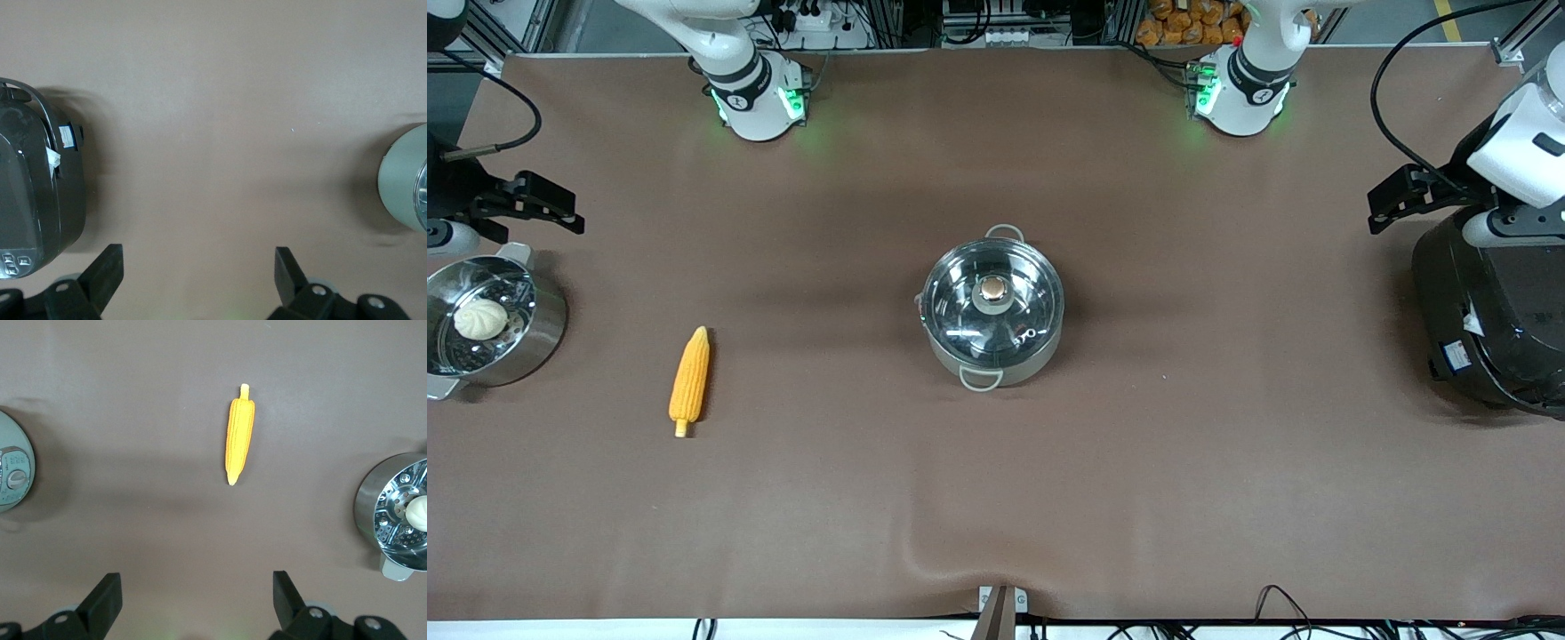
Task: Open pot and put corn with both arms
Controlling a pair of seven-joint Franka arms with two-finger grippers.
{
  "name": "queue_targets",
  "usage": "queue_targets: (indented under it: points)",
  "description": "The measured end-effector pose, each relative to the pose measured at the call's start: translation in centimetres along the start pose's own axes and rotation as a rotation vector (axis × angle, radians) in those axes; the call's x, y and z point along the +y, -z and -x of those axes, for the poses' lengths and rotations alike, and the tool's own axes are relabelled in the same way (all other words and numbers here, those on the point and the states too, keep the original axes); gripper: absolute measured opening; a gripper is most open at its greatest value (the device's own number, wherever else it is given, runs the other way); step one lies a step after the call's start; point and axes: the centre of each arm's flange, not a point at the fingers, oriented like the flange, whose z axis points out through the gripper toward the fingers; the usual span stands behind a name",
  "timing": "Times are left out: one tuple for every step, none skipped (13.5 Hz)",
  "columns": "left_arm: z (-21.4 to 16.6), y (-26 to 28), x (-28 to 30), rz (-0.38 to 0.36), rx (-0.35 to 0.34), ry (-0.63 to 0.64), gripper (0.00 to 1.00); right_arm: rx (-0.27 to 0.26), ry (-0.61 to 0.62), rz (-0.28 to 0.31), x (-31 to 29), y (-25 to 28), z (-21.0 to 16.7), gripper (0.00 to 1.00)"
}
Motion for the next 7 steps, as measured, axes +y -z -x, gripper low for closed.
queue_targets:
  points:
    - [0.02,-0.01,0.0,0.0,-0.001,0.0,1.0,-0.001,-0.001,0.0,0.04,-0.03,0.0,1.0]
    - [0.04,0.0,0.01,0.0,-0.002,0.0,1.0,0.0,-0.003,0.0,0.18,-0.02,0.02,1.0]
    - [0.07,0.08,0.03,0.0,0.0,0.0,1.0,0.0,-0.006,-0.001,0.37,-0.02,0.05,1.0]
    - [0.09,0.23,0.04,0.0,0.003,-0.001,1.0,0.0,-0.008,-0.001,0.48,-0.02,0.07,1.0]
    - [0.11,0.46,0.08,0.001,0.008,-0.001,1.0,-0.001,-0.008,-0.001,0.52,-0.04,0.07,1.0]
    - [0.12,0.59,0.2,0.001,0.01,-0.004,1.0,-0.003,-0.007,-0.001,0.52,-0.15,0.03,1.0]
    - [0.13,0.52,0.57,0.004,0.009,-0.01,1.0,-0.009,-0.007,-0.003,0.55,-0.45,-0.1,1.0]
